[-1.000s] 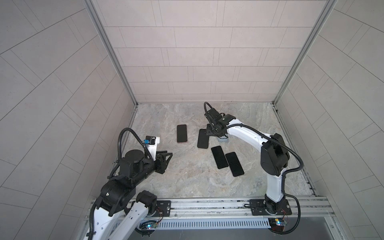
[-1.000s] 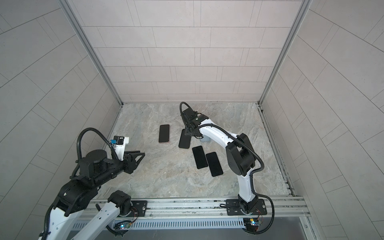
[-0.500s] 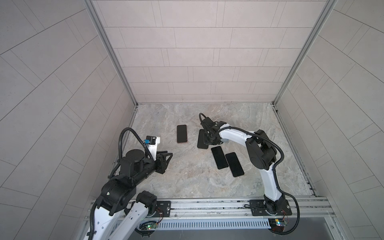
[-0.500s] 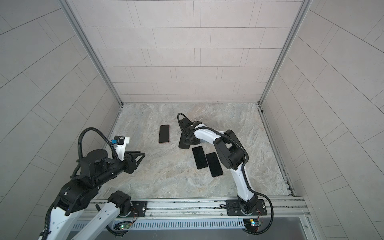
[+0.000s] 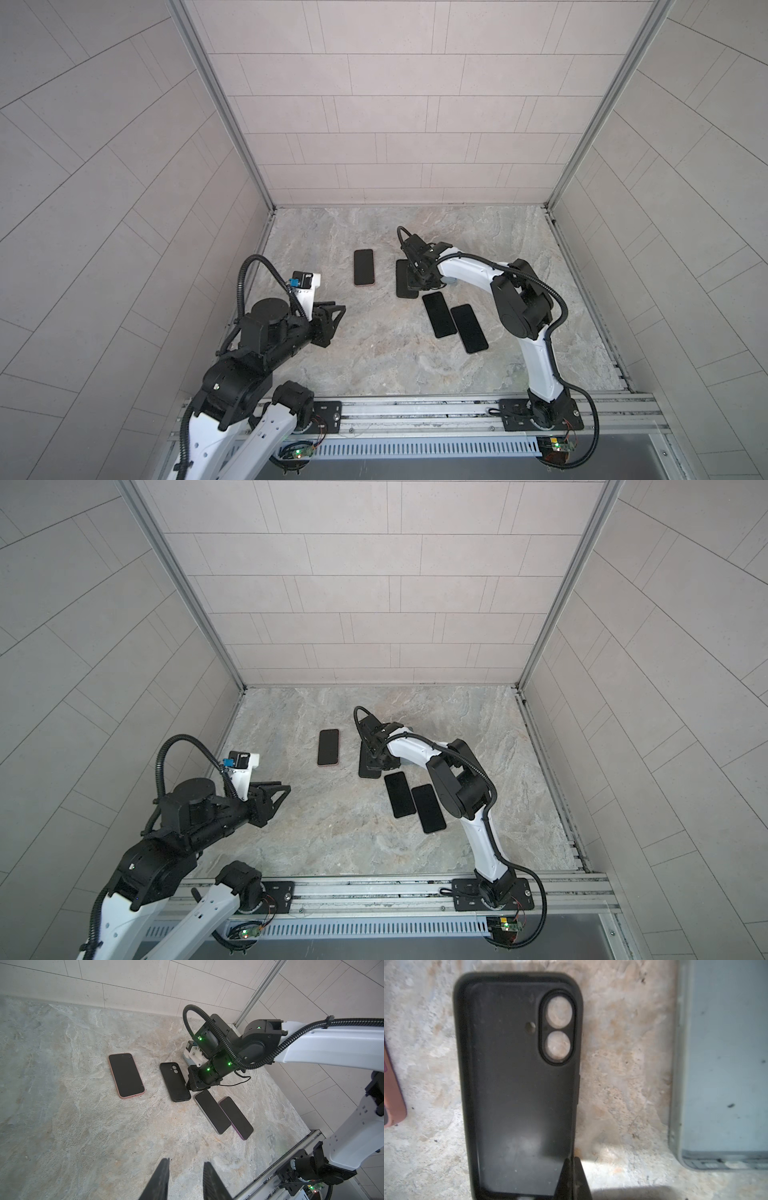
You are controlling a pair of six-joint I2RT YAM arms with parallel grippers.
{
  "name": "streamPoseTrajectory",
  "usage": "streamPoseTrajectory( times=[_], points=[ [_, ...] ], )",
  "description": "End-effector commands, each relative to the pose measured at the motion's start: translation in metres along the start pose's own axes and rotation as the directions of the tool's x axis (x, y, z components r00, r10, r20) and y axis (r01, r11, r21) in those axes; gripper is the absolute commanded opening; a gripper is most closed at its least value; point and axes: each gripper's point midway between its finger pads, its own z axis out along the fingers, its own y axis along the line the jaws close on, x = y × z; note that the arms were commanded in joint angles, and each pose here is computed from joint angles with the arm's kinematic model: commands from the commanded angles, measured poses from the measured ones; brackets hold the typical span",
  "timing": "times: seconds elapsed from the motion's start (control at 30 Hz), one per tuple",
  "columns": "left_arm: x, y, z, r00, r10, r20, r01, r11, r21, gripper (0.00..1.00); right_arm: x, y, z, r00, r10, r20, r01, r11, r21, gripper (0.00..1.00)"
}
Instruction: Put the phone into the phone case
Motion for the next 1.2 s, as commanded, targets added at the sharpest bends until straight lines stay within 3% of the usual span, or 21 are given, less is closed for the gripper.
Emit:
streamPoseTrajectory(
  times=[0.0, 0.1, 0.33, 0.43, 0.53, 0.73, 0.87, 1.0, 1.03, 1.1, 1.17],
  points=[
    [-0.002, 0.001, 0.001, 1.0, 0.012, 0.015, -0.012, 1.0, 0.001, 0.32, 0.015, -0.004, -0.004, 0.998, -0.043, -0.038, 0.043, 0.999, 0.019, 0.11],
    [-0.002, 0.0, 0.002, 1.0, 0.012, 0.014, -0.012, 1.0, 0.002, 0.32, 0.023, -0.003, -0.002, 0.996, -0.062, -0.058, 0.063, 0.998, 0.017, 0.15],
    [-0.002, 0.002, 0.002, 1.0, 0.011, 0.012, -0.011, 1.0, -0.003, 0.32, 0.044, 0.009, -0.007, 0.991, -0.122, -0.056, 0.122, 0.992, 0.007, 0.05],
    [-0.002, 0.002, 0.002, 1.0, 0.01, 0.009, -0.01, 1.0, -0.006, 0.32, 0.059, 0.026, -0.021, 0.979, -0.199, -0.042, 0.198, 0.98, -0.017, 0.03],
    [-0.002, 0.002, 0.002, 1.0, 0.011, 0.012, -0.011, 1.0, -0.007, 0.32, 0.083, 0.05, -0.037, 0.938, -0.347, -0.021, 0.346, 0.937, -0.05, 0.03],
    [-0.002, 0.002, 0.003, 1.0, 0.01, 0.008, -0.01, 1.0, -0.005, 0.32, 0.146, 0.064, -0.054, 0.797, -0.604, -0.022, 0.602, 0.796, -0.059, 0.03],
    [-0.002, 0.002, 0.004, 1.0, 0.008, 0.005, -0.008, 1.0, -0.002, 0.32, 0.176, 0.054, -0.055, 0.742, -0.668, -0.052, 0.664, 0.744, -0.076, 0.03],
    [-0.001, 0.002, 0.006, 1.0, 0.007, -0.002, -0.007, 1.0, 0.0, 0.32, 0.194, 0.045, -0.051, 0.735, -0.675, -0.065, 0.665, 0.737, -0.12, 0.02],
    [-0.002, 0.001, 0.006, 1.0, 0.007, -0.002, -0.007, 1.0, 0.001, 0.32, 0.196, 0.043, -0.05, 0.735, -0.675, -0.067, 0.665, 0.736, -0.126, 0.08],
    [-0.001, 0.001, 0.006, 1.0, 0.007, -0.001, -0.007, 1.0, 0.002, 0.32, 0.197, 0.041, -0.052, 0.736, -0.674, -0.059, 0.664, 0.736, -0.129, 0.5],
    [-0.001, 0.002, 0.006, 1.0, 0.007, -0.001, -0.007, 1.0, 0.0, 0.32, 0.192, 0.04, -0.06, 0.746, -0.665, -0.029, 0.659, 0.744, -0.113, 0.73]
  ],
)
